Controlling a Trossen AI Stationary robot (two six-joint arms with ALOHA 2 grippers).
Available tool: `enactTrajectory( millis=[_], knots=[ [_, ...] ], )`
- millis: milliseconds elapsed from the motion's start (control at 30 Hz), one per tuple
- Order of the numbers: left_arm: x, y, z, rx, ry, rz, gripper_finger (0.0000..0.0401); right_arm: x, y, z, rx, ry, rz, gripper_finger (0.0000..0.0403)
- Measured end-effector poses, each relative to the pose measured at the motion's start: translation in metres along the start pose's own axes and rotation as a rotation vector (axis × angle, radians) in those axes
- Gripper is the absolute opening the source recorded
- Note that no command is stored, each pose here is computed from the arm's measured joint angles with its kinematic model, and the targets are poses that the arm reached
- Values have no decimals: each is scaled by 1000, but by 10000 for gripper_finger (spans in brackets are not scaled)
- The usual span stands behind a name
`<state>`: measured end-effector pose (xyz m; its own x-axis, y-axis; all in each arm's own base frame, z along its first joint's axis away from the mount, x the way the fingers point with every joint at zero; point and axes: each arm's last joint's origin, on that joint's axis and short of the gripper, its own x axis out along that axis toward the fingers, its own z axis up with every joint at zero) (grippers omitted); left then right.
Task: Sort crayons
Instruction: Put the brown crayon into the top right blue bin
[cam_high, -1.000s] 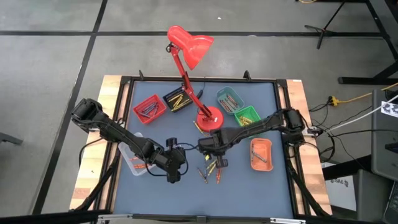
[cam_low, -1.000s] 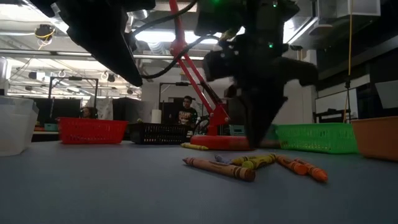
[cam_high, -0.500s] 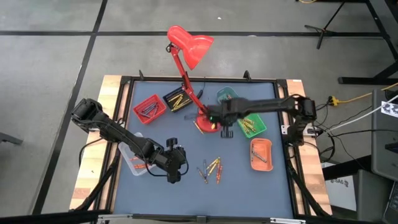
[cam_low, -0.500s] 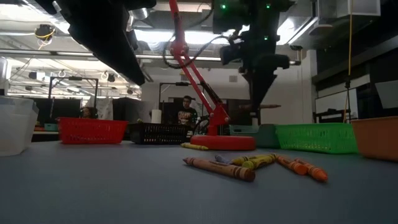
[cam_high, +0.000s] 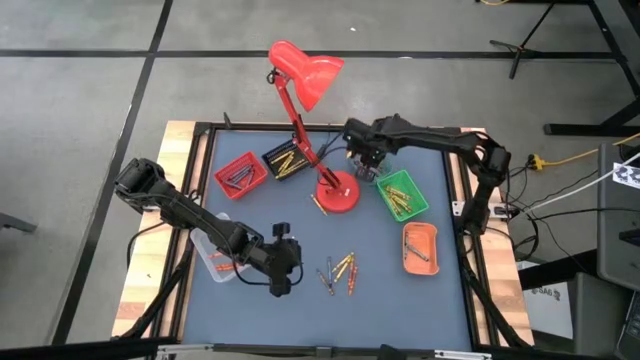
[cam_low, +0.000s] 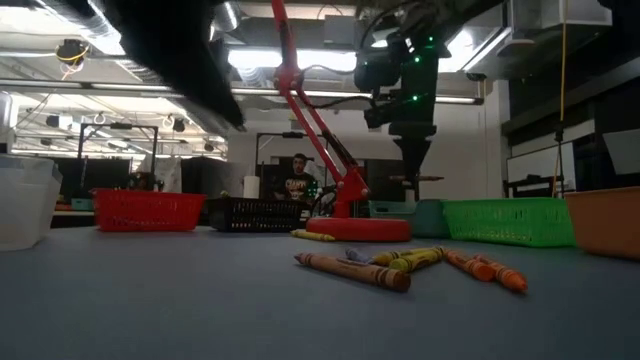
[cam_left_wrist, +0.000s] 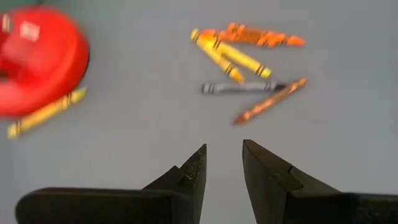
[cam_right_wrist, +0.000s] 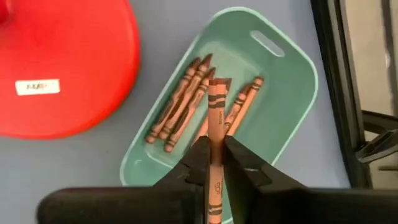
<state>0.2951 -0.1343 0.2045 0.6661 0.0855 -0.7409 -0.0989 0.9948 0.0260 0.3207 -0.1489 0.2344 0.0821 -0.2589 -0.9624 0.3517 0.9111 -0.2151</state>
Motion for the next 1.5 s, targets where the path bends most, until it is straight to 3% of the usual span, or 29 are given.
enactTrajectory(
  millis=[267,600,967,1500],
  knots=[
    [1,-2,18,177,-160,-48,88,4,-19,1,62,-29,25,70],
    [27,12,32,246,-224,-199,88,4,-18,3,66,-51,24,108],
    [92,17,10,277,-109,-441,88,4,-18,6,70,-75,22,106],
    [128,23,-13,329,-22,-450,87,3,-19,11,80,-131,16,105]
  ],
)
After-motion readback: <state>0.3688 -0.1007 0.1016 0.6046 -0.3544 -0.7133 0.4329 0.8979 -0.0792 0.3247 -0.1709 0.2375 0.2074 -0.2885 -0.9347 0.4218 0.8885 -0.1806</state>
